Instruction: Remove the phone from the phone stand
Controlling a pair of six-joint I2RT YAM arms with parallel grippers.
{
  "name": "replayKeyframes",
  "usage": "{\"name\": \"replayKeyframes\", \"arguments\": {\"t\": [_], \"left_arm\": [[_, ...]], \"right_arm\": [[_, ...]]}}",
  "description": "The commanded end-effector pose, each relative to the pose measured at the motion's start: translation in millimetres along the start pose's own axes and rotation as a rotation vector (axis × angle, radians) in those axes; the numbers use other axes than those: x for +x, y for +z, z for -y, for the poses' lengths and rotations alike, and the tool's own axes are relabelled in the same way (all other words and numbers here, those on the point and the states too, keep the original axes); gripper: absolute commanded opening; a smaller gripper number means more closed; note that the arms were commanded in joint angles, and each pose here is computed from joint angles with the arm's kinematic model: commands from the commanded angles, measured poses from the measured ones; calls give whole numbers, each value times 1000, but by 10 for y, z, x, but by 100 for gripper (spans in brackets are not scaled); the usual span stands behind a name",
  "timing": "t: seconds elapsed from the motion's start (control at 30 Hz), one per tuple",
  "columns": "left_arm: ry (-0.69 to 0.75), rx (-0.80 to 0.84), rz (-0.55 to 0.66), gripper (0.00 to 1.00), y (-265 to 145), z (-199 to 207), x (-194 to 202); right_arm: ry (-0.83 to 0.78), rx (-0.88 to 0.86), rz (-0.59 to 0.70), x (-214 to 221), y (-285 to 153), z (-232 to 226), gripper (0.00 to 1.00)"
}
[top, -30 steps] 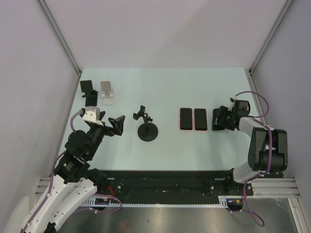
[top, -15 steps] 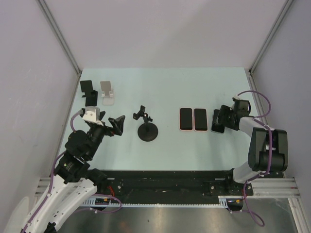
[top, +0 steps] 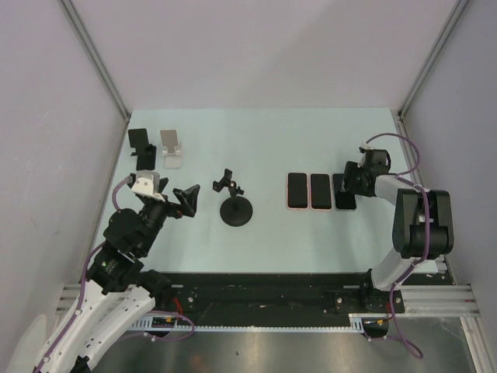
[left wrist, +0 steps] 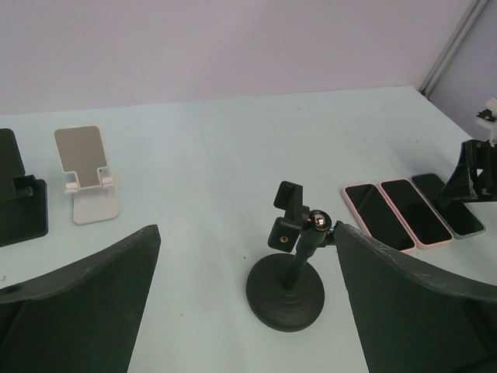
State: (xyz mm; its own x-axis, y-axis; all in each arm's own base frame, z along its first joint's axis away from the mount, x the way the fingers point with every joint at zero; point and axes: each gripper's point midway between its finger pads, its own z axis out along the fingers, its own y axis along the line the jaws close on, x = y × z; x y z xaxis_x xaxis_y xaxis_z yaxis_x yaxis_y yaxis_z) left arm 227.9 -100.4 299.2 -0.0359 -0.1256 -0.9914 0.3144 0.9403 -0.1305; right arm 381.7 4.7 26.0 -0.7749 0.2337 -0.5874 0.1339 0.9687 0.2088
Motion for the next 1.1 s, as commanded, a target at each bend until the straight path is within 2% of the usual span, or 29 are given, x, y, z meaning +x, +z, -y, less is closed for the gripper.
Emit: {"name": "replayKeyframes", "arguments": {"t": [0.0, 0.07, 0.3, 0.47, 0.73, 0.93, 1.07], "left_arm": [[24, 2, 41, 100, 6, -6, -89], [24, 0, 41, 100, 10, -9, -90], [26, 1, 33, 100, 22, -6, -68], [27, 8, 19, 100, 47, 13, -33], [40, 116, -72, 100, 181, 233, 165], [54, 259, -232, 100, 406, 532, 462], [60, 307, -286, 100, 545, 642, 483]], "right_arm": [[-84, -35, -90, 194, 92, -181, 60], [-123, -41, -102, 226, 113, -264, 59], [-103, -61, -113, 239, 72, -348, 59], [-68, -60, -50, 52, -128, -401, 64], [-63, -45, 229, -569, -941, -561, 93], [-114, -21, 429, -784, -1688, -691, 100], [-164, -46, 520, -756, -2116, -851, 100]]}}
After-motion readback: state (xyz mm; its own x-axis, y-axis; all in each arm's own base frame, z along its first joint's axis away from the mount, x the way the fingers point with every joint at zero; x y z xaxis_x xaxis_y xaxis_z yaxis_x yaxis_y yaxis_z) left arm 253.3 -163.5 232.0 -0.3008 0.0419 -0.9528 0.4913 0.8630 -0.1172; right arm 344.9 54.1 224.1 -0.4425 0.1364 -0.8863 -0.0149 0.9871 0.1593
